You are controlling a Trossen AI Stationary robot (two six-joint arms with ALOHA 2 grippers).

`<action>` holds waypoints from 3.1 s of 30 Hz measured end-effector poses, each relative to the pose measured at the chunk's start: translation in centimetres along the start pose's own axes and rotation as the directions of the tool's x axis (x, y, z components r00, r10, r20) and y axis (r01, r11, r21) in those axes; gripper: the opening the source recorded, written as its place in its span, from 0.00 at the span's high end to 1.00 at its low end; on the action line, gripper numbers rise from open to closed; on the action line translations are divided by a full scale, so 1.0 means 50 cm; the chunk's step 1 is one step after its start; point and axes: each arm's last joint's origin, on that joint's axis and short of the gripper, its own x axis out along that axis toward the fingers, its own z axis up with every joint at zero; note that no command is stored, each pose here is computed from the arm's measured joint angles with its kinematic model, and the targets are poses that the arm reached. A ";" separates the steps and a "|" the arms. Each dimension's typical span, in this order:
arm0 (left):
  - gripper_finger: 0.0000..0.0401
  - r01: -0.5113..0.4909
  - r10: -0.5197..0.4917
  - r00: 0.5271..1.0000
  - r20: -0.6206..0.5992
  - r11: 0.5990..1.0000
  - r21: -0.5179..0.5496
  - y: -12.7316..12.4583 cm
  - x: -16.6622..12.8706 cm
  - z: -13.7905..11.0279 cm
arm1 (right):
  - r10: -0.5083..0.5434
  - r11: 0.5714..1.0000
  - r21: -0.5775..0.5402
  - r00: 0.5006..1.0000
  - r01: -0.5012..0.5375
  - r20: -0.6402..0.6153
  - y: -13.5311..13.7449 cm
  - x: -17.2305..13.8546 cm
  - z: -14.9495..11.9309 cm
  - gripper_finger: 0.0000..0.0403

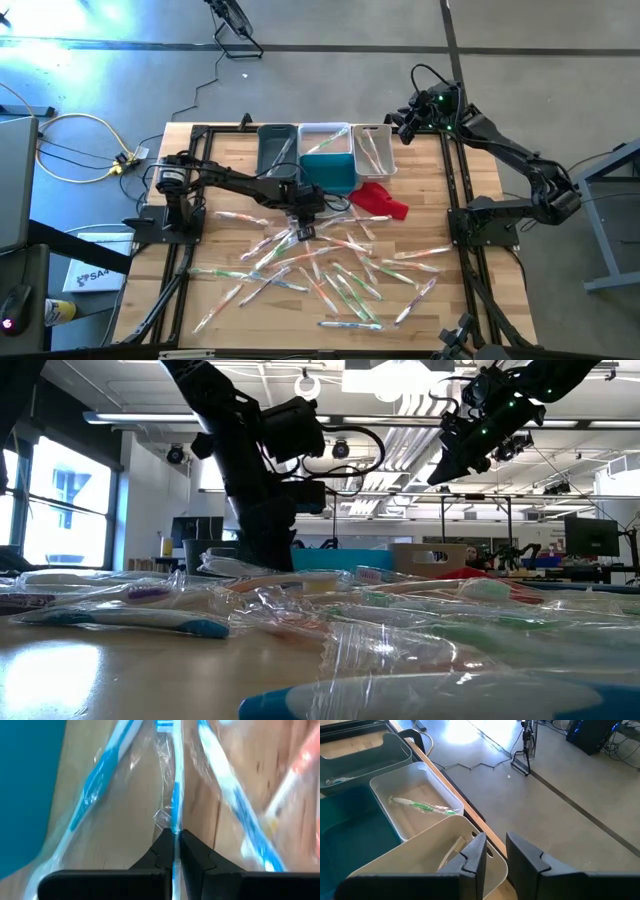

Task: Pick & Place Toothbrushes
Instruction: Put the blue toothbrush into the gray bin

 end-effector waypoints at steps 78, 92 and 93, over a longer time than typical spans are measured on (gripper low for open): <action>0.98 -0.050 0.375 0.758 0.534 0.849 -0.526 0.069 -0.428 0.000 | -0.002 0.999 0.039 1.000 0.002 0.002 0.001 0.000 0.001 0.83; 0.98 -0.149 0.613 0.639 0.465 0.691 -0.707 0.083 -0.435 -0.003 | -0.001 0.999 0.039 1.000 0.001 0.003 0.001 0.000 0.001 0.83; 0.98 -0.150 0.620 0.635 0.461 0.684 -0.714 0.087 -0.436 -0.004 | -0.002 0.999 0.040 1.000 0.002 0.003 0.001 0.000 0.001 0.83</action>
